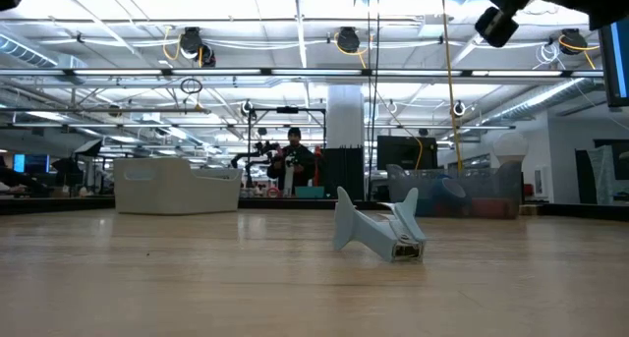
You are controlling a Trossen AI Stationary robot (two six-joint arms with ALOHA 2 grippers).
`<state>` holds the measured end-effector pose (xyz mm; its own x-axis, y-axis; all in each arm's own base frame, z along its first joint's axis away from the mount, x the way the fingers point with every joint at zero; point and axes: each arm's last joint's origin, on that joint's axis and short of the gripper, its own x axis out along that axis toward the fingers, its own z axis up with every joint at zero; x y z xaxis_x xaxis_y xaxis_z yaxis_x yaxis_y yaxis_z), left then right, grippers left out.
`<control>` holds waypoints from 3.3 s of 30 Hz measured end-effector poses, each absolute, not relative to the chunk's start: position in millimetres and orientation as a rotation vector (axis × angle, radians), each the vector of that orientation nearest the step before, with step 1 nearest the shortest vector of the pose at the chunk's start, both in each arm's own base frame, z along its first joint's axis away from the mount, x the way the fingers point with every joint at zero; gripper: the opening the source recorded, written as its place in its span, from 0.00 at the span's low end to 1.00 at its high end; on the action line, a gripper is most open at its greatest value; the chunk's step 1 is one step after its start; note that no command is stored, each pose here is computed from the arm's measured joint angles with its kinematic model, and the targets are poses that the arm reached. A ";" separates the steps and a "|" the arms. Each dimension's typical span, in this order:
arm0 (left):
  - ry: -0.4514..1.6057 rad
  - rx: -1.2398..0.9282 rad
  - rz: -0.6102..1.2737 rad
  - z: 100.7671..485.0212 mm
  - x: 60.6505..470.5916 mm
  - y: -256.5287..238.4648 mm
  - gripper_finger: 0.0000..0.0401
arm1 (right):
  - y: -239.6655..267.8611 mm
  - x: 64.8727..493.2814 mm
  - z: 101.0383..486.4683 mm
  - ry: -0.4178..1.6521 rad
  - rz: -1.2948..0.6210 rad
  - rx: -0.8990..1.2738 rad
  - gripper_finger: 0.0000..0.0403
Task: Pick and place Stapler, Stapler remover, tape
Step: Put the light blue staple remover into the white bin
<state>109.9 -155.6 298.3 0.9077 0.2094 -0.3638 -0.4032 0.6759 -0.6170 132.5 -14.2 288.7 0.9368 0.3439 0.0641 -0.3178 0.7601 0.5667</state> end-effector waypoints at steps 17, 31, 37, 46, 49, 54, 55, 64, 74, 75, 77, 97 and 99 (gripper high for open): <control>0.350 -0.599 0.429 298.5 91.3 -120.1 0.27 | 59.9 199.5 316.5 0.454 0.294 0.563 0.32; 0.412 -0.571 0.357 282.0 74.0 -92.3 0.27 | 135.8 279.1 278.8 0.854 0.184 0.750 0.32; 0.399 -0.621 0.291 260.7 67.1 -83.3 0.27 | 145.3 291.0 253.8 0.997 0.122 0.887 0.32; 0.413 -0.501 0.216 252.7 58.0 -64.8 0.27 | 148.4 308.9 227.1 1.006 -0.097 1.119 0.32; 0.420 -0.476 0.160 256.5 53.3 -55.7 0.27 | 148.4 313.5 222.9 0.948 -0.182 1.183 0.32; 0.430 -0.421 0.063 260.6 45.3 -41.0 0.27 | 151.4 315.7 210.3 0.929 -0.325 1.281 0.32; 0.422 -0.411 0.051 261.4 43.8 -37.8 0.27 | 153.0 316.0 207.8 0.922 -0.348 1.297 0.32; 0.372 -0.348 -0.020 264.1 34.9 -19.1 0.27 | 156.6 325.2 184.3 0.860 -0.493 1.392 0.32; 0.381 -0.312 -0.051 263.8 33.6 -17.4 0.27 | 155.0 327.1 170.1 0.885 -0.572 1.410 0.32; 0.381 -0.310 -0.052 263.8 33.6 -17.4 0.27 | 154.9 326.5 169.5 0.890 -0.579 1.405 0.32; 0.381 -0.305 -0.053 263.8 33.6 -17.5 0.27 | 154.9 326.8 169.7 0.889 -0.576 1.408 0.32; 0.381 -0.294 -0.056 263.8 33.7 -17.5 0.27 | 154.1 335.4 139.9 0.917 -0.615 1.360 0.32; 0.383 -0.295 -0.058 263.7 33.6 -17.6 0.27 | 154.1 335.5 138.3 0.917 -0.620 1.356 0.32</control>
